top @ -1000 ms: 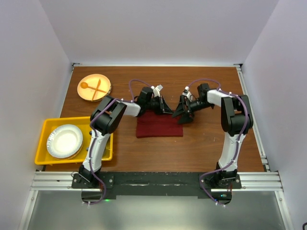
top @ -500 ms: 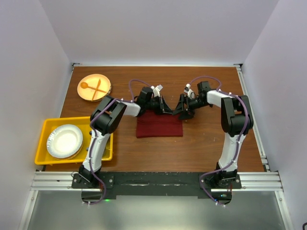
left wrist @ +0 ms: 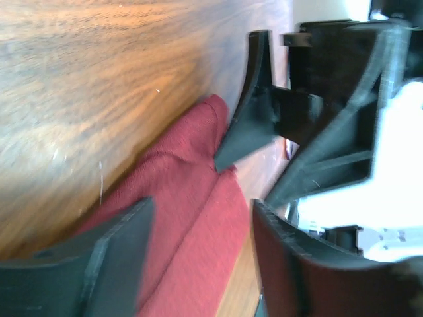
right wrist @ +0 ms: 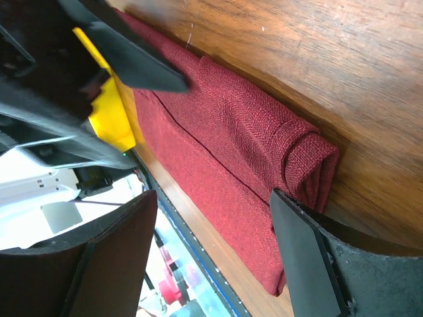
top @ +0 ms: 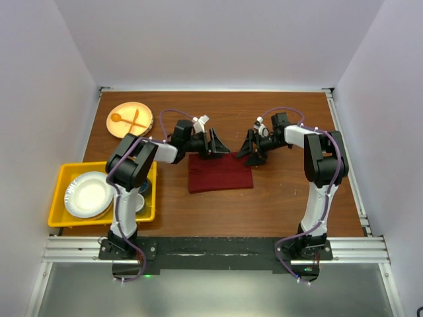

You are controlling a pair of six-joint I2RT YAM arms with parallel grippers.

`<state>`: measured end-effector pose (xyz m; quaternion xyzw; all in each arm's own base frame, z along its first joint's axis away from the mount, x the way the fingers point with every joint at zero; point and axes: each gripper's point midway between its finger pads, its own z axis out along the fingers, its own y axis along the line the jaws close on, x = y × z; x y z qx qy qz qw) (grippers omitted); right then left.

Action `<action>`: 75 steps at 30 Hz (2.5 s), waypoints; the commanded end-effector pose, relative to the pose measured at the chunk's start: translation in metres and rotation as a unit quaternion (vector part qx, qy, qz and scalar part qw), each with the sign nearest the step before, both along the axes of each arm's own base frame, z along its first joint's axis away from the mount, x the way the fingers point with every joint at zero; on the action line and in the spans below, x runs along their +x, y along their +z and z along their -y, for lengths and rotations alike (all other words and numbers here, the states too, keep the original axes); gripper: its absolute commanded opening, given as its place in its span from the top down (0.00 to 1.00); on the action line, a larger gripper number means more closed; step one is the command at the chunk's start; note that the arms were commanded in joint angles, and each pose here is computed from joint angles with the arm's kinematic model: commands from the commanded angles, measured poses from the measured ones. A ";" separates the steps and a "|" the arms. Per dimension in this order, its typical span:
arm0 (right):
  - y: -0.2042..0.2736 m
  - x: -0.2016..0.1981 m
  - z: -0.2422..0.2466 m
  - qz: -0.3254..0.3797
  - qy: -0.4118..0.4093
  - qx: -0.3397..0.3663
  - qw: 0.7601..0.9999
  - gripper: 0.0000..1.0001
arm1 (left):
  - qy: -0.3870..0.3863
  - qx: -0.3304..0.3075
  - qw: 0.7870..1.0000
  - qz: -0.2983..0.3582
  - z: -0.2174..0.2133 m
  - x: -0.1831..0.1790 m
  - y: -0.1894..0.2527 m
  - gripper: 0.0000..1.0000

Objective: Fold the napkin into a case and place the utensils inside
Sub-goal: Fold the lower triangle-folded napkin at the center of the board, then pick up the 2/3-rectangle-folded napkin from the center of the board.

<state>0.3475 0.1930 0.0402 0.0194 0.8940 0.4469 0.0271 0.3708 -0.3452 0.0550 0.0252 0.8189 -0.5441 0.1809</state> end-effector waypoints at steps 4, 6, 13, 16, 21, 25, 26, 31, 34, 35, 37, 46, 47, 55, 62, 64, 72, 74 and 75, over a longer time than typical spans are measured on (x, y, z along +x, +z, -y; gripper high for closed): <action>-0.052 -0.005 0.030 -0.008 -0.020 -0.121 0.992 0.24 | 0.012 -0.039 0.999 0.001 -0.034 -0.003 0.015 0.09; -0.052 -0.006 0.030 -0.008 -0.020 -0.121 0.992 0.24 | 0.027 -0.041 0.999 -0.016 -0.043 -0.001 0.003 0.08; -0.052 -0.007 0.032 -0.008 -0.021 -0.127 0.992 0.25 | 0.039 -0.044 0.998 -0.019 -0.062 0.009 -0.011 0.00; -0.052 -0.008 0.031 -0.008 -0.026 -0.124 0.992 0.33 | 0.016 -0.021 0.998 0.061 -0.062 0.019 0.022 0.00; -0.053 -0.005 0.033 0.002 -0.033 -0.137 0.990 0.48 | 0.006 0.085 0.962 0.261 -0.096 0.029 0.076 0.00; -0.055 -0.001 0.036 0.014 -0.030 -0.158 0.987 0.53 | -0.065 0.255 0.844 0.467 -0.108 0.015 0.090 0.00; -0.056 -0.001 0.037 0.015 -0.030 -0.161 0.986 0.55 | -0.111 0.300 0.787 0.528 -0.108 0.009 0.086 0.01; -0.062 -0.003 0.037 0.026 -0.017 -0.189 0.981 0.57 | -0.239 0.320 0.643 0.653 -0.079 -0.072 0.065 0.26; -0.063 -0.007 0.035 0.032 -0.003 -0.205 0.978 0.58 | -0.284 0.311 0.611 0.670 -0.067 -0.100 0.050 0.62; -0.063 -0.006 0.037 0.038 -0.003 -0.214 0.976 0.58 | -0.292 0.310 0.599 0.678 -0.063 -0.106 0.048 0.61; -0.064 -0.009 0.036 0.040 0.007 -0.222 0.974 0.59 | -0.312 0.301 0.586 0.684 -0.056 -0.122 0.038 0.58; -0.067 -0.009 0.037 0.047 0.023 -0.239 0.970 0.59 | -0.376 0.307 0.557 0.674 -0.042 -0.145 -0.007 0.59; -0.067 -0.008 0.036 0.048 0.024 -0.238 0.970 0.60 | -0.373 0.314 0.556 0.673 -0.041 -0.141 -0.007 0.60; -0.069 -0.006 0.035 0.046 0.033 -0.237 0.970 0.61 | -0.399 0.331 0.528 0.673 -0.044 -0.137 -0.031 0.71; -0.069 -0.010 0.036 0.051 0.055 -0.241 0.968 0.62 | -0.440 0.326 0.519 0.656 -0.045 -0.145 -0.041 0.99; -0.067 -0.014 0.037 0.051 0.062 -0.241 0.967 0.62 | -0.452 0.326 0.523 0.645 -0.047 -0.147 -0.041 1.00; -0.065 -0.020 0.041 0.072 0.090 -0.251 0.961 0.62 | -0.433 0.282 0.581 0.629 -0.031 -0.155 -0.013 1.00; -0.066 -0.020 0.042 0.075 0.097 -0.253 0.960 0.62 | -0.426 0.278 0.593 0.624 -0.029 -0.150 -0.008 1.00; -0.067 -0.021 0.042 0.074 0.099 -0.254 0.959 0.62 | -0.423 0.279 0.602 0.617 -0.029 -0.149 -0.007 1.00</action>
